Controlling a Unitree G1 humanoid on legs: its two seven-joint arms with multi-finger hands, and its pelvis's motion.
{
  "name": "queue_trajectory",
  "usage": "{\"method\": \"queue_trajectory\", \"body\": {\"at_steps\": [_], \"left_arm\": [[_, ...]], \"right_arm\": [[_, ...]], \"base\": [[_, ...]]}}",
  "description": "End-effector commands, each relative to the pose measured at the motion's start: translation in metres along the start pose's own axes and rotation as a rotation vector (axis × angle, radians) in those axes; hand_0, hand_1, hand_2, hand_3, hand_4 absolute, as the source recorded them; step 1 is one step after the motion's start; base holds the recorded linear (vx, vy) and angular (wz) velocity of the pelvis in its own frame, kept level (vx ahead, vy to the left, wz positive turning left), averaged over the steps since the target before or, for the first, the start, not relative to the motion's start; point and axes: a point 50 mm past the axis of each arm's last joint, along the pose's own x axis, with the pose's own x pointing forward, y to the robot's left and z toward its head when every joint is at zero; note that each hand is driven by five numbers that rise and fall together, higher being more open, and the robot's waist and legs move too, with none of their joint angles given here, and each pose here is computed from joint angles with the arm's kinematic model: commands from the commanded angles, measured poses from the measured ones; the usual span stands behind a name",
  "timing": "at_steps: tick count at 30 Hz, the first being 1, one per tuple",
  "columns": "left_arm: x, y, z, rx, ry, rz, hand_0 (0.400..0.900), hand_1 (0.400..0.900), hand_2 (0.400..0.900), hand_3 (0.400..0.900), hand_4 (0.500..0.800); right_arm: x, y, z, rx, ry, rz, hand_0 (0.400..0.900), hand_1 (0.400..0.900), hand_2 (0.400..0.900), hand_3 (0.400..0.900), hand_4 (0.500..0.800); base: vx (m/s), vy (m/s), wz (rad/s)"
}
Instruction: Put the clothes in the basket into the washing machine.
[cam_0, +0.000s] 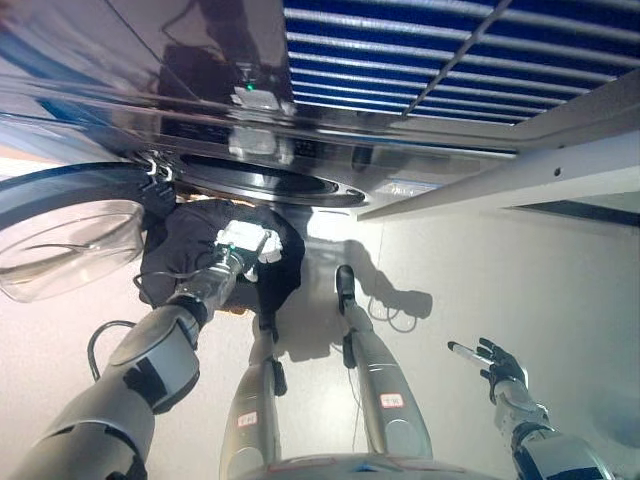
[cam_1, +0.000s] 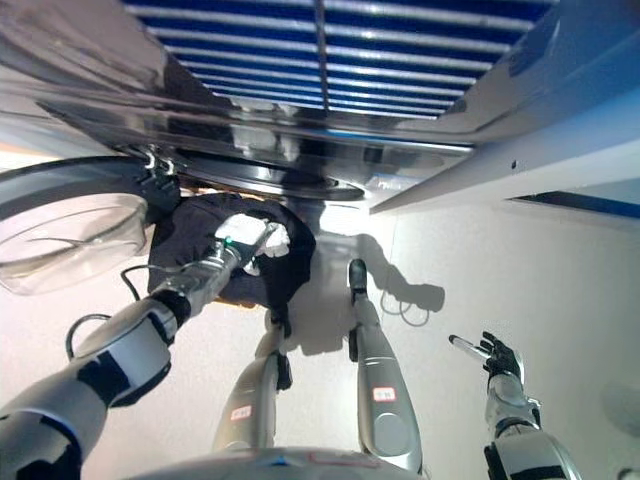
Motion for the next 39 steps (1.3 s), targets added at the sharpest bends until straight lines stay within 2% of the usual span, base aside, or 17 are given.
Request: {"method": "queue_trajectory", "body": {"at_steps": [1,3,13,24,25,26,27,39], "left_arm": [[0.004,0.027,-0.024,0.000,0.087,0.103,0.900,0.900,0.900,0.900,0.800],[0.006,0.044,-0.033,0.007,0.117,0.145,0.900,0.900,0.900,0.900,0.800],[0.010,0.074,-0.040,0.028,0.130,0.223,0.900,0.900,0.900,0.900,0.800],[0.012,0.077,-0.035,0.006,0.123,0.217,0.900,0.900,0.900,0.900,0.800],[0.013,0.077,-0.034,0.002,0.122,0.217,0.722,0.722,0.722,0.722,0.693],[0.013,0.078,-0.033,-0.012,0.121,0.221,0.722,0.722,0.722,0.722,0.693],[0.013,0.079,-0.033,-0.024,0.125,0.230,0.400,0.400,0.400,0.400,0.500],[0.014,0.079,-0.028,-0.066,0.125,0.278,0.400,0.400,0.400,0.400,0.500]], "right_arm": [[-0.004,-0.025,-0.010,0.020,0.007,-0.112,0.900,0.900,0.900,0.900,0.800],[-0.002,-0.018,-0.005,0.032,-0.018,-0.095,0.900,0.900,0.900,0.900,0.800],[0.000,-0.003,0.015,0.094,-0.109,-0.072,0.900,0.900,0.900,0.900,0.800],[0.002,0.006,0.028,0.136,-0.136,-0.066,0.900,0.900,0.900,0.900,0.800],[0.002,0.007,0.029,0.138,-0.140,-0.064,0.900,0.900,0.900,0.900,0.800],[0.003,0.008,0.030,0.136,-0.143,-0.061,0.900,0.900,0.900,0.900,0.800],[0.003,0.009,0.031,0.136,-0.147,-0.057,0.900,0.900,0.900,0.900,0.800],[0.002,0.021,0.039,0.121,-0.188,-0.031,0.900,0.900,0.900,0.900,0.800]], "base": [[0.000,0.000,0.00],[0.007,0.001,-0.05],[0.006,0.000,0.00],[0.021,-0.005,0.01],[0.000,0.000,0.00],[0.000,0.001,0.05],[0.002,0.007,0.05],[0.002,0.013,-0.03]]}}
